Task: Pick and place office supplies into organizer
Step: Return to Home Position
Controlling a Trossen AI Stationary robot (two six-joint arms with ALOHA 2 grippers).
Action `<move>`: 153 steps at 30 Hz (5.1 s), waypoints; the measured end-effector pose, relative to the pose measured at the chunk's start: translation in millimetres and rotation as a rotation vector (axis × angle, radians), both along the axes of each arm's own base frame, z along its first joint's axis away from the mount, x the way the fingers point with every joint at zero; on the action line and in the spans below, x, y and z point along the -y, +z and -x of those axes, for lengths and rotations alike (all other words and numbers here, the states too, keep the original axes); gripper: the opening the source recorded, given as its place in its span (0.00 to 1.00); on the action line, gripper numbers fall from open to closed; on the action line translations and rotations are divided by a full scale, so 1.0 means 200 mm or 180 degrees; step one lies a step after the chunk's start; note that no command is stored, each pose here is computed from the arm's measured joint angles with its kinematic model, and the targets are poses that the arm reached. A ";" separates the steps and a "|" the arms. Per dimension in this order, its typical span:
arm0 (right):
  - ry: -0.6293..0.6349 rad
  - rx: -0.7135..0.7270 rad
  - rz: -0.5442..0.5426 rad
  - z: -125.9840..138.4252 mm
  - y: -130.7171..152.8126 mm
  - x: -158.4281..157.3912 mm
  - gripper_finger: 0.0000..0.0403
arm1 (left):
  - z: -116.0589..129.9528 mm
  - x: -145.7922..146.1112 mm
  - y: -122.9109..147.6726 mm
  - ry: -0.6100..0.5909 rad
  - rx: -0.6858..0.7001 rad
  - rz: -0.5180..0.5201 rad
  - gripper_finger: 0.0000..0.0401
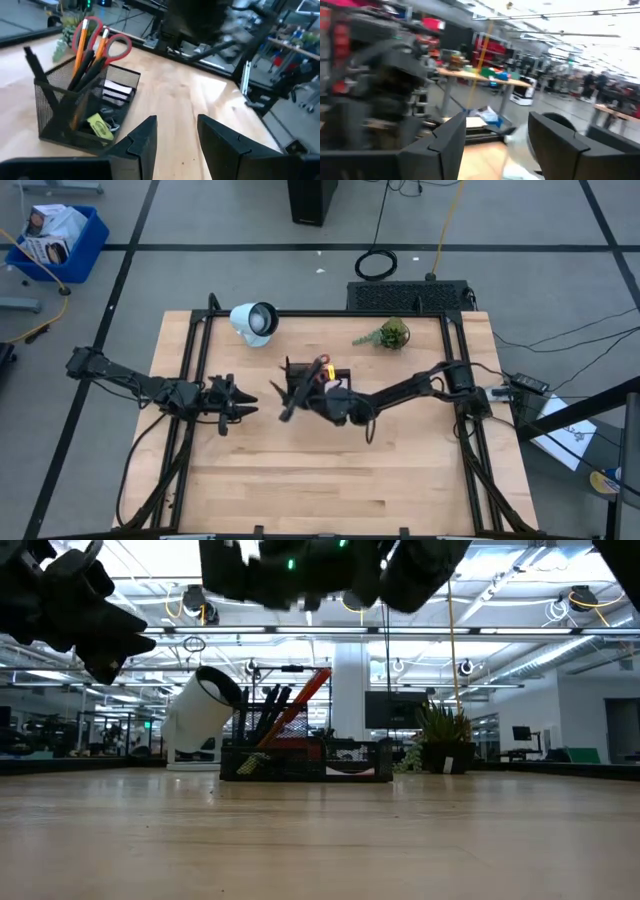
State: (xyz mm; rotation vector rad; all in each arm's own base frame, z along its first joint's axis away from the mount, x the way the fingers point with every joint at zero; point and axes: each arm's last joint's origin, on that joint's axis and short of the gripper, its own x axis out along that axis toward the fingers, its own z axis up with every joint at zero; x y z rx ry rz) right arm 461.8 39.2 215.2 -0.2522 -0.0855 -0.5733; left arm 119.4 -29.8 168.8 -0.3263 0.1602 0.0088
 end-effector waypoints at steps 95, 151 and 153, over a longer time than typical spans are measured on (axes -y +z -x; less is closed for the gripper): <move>0.1188 0.0160 -0.0566 2.00 -0.10 -0.04 0.52 | 0.16 -0.05 0.08 -0.0643 0.0426 -0.0891 0.36; 0.0597 -0.0176 -0.0564 1.90 -0.22 0.05 0.52 | 0.16 -0.08 0.07 0.0042 0.0256 -0.1012 0.36; 0.0597 -0.0176 -0.0564 1.90 -0.22 0.05 0.52 | 0.16 -0.08 0.07 0.0042 0.0256 -0.1012 0.36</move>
